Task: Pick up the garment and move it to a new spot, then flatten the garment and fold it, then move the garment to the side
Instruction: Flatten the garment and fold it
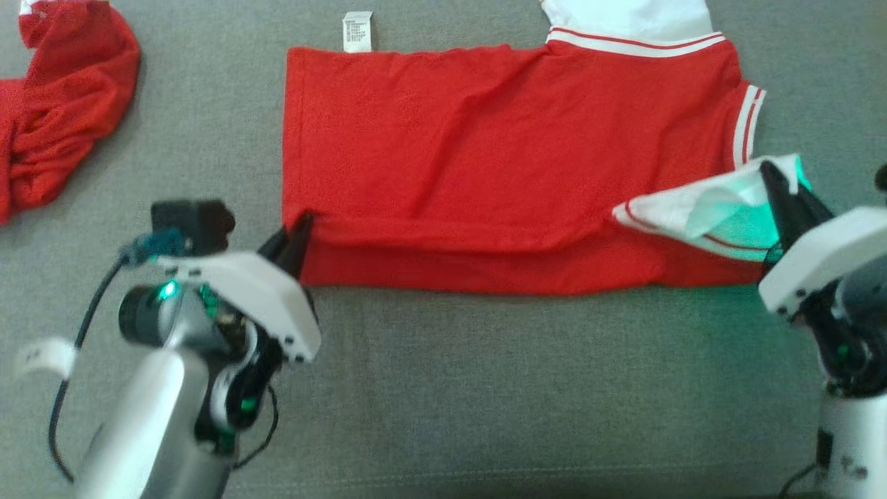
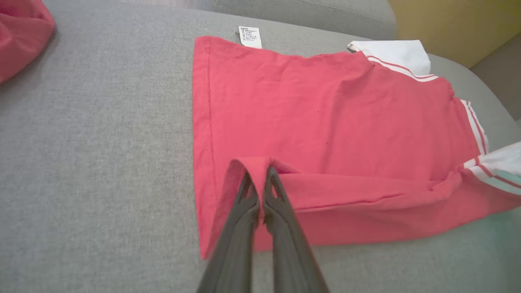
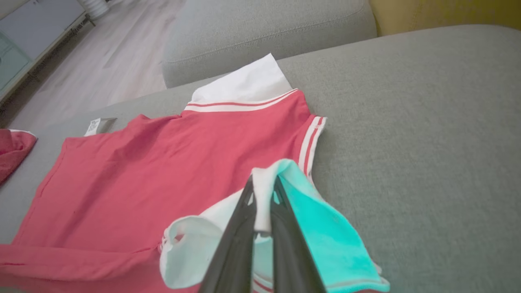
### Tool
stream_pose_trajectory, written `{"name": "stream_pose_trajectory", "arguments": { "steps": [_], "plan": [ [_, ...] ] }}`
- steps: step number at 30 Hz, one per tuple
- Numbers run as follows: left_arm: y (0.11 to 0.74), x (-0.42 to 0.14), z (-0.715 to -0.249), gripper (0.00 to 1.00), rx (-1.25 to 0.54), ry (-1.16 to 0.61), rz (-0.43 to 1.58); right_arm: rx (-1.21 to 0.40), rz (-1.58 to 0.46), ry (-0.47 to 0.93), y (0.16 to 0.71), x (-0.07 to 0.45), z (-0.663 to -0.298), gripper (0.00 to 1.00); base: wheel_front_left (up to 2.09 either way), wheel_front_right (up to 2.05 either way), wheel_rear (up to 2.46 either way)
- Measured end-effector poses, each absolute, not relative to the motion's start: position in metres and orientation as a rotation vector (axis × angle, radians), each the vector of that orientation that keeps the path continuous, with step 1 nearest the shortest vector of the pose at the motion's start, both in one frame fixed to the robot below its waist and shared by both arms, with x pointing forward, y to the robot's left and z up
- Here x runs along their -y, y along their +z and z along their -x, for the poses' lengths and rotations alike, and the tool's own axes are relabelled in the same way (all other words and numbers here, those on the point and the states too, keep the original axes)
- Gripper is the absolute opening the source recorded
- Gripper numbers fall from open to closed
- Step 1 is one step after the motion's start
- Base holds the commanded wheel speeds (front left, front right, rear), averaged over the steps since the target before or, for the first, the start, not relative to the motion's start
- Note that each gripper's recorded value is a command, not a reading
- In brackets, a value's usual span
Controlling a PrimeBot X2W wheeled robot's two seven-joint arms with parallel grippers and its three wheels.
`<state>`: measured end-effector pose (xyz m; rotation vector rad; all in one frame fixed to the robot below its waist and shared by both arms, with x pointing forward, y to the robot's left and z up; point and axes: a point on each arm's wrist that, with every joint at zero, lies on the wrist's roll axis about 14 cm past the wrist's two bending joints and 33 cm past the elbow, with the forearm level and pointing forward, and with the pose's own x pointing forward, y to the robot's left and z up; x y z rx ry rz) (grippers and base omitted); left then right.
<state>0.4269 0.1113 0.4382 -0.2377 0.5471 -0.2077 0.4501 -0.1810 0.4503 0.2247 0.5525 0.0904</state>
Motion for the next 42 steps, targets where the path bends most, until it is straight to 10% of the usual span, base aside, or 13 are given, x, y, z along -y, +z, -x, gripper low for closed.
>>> {"name": "stream_pose_trajectory", "arguments": {
  "steps": [8, 9, 10, 12, 19, 28, 42],
  "plan": [
    [0.408, -0.109, -0.442, 0.00, -0.652, -0.203, 0.185, -0.588, -0.177, 0.087, 0.441, 0.185, -0.467, 0.00, 0.00, 0.00, 0.00],
    [0.404, -0.109, -0.443, 0.02, -0.661, -0.197, 0.183, -0.591, -0.169, 0.096, 0.440, 0.183, -0.468, 0.34, 0.00, 0.00, 0.00],
    [0.402, -0.109, -0.443, 0.30, -0.664, -0.197, 0.181, -0.585, -0.171, 0.092, 0.440, 0.184, -0.470, 1.00, 0.00, 0.00, 0.00],
    [0.400, -0.109, -0.444, 1.00, -0.665, -0.193, 0.179, -0.568, -0.158, 0.079, 0.442, 0.191, -0.473, 1.00, 0.00, 0.00, 0.00],
    [0.421, -0.132, -0.451, 1.00, -0.560, -0.098, 0.195, -0.508, -0.065, 0.034, 0.460, 0.219, -0.476, 1.00, 0.00, 0.00, 0.00],
    [0.384, -0.123, -0.391, 1.00, -0.726, -0.129, 0.225, -0.900, 0.073, 0.107, 0.392, 0.228, -0.400, 1.00, 0.00, 0.00, 0.00],
    [0.374, -0.124, -0.406, 1.00, -0.763, -0.157, 0.192, -1.022, 0.051, 0.122, 0.373, 0.226, -0.402, 1.00, 0.00, 0.00, 0.00]
  ]
}}
